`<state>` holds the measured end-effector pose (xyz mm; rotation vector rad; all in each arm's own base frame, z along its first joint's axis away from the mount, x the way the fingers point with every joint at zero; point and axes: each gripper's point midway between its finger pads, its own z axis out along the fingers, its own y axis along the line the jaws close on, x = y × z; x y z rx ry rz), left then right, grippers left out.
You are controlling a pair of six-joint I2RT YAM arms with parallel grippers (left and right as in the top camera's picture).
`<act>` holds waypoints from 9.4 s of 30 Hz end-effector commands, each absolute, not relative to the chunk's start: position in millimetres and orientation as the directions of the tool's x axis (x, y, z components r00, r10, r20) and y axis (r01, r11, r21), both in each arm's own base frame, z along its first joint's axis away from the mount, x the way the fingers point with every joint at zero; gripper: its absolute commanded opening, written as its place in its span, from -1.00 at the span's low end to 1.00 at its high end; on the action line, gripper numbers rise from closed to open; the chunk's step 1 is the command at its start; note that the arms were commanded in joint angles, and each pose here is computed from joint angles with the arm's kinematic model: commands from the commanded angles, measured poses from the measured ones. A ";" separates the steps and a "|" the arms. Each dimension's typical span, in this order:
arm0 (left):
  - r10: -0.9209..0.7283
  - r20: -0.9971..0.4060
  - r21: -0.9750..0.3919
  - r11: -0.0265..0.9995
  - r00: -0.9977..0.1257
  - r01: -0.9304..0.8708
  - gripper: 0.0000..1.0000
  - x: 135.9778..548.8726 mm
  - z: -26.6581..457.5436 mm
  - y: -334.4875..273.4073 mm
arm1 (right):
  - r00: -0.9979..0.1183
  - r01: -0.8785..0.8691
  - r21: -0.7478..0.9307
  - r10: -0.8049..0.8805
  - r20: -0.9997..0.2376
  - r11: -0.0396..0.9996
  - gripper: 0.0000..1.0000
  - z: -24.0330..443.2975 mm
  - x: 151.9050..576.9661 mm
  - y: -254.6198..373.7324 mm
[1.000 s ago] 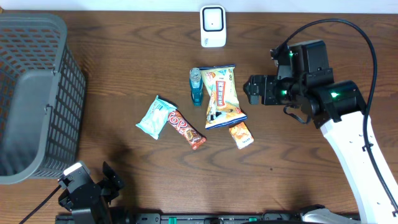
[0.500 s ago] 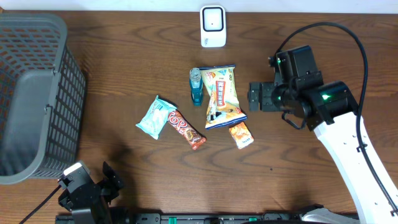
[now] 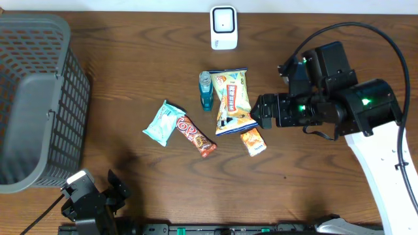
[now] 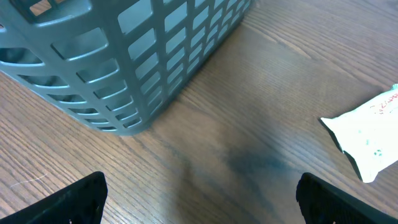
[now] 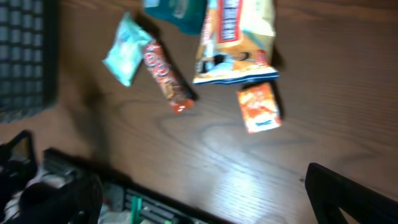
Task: Scan the item barcode
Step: 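Move the right gripper over the items toward the teal bottle, then lower the right gripper and grasp the teal Listerine bottle, then lift the bottle and hold it up in front of the scanner, then carry the bottle to the right edge and set it down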
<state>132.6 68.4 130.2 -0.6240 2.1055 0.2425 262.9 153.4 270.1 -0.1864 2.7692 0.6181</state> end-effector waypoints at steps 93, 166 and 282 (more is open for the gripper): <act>-0.348 -0.821 -0.068 0.846 -0.452 -0.529 0.95 131.7 134.5 70.0 | -0.973 -0.101 0.141 -0.069 -0.220 0.985 0.18 87.4 422.5 312.0; -0.348 -0.821 -0.068 0.846 -0.452 -0.529 0.95 131.7 134.5 70.0 | -0.772 -0.601 0.680 -0.526 -0.357 0.421 -0.97 241.3 298.5 225.1; -0.348 -0.821 -0.068 0.846 -0.452 -0.529 0.95 131.7 134.5 70.0 | -0.816 0.567 -0.735 0.380 -0.436 0.372 -0.46 78.2 429.3 -321.7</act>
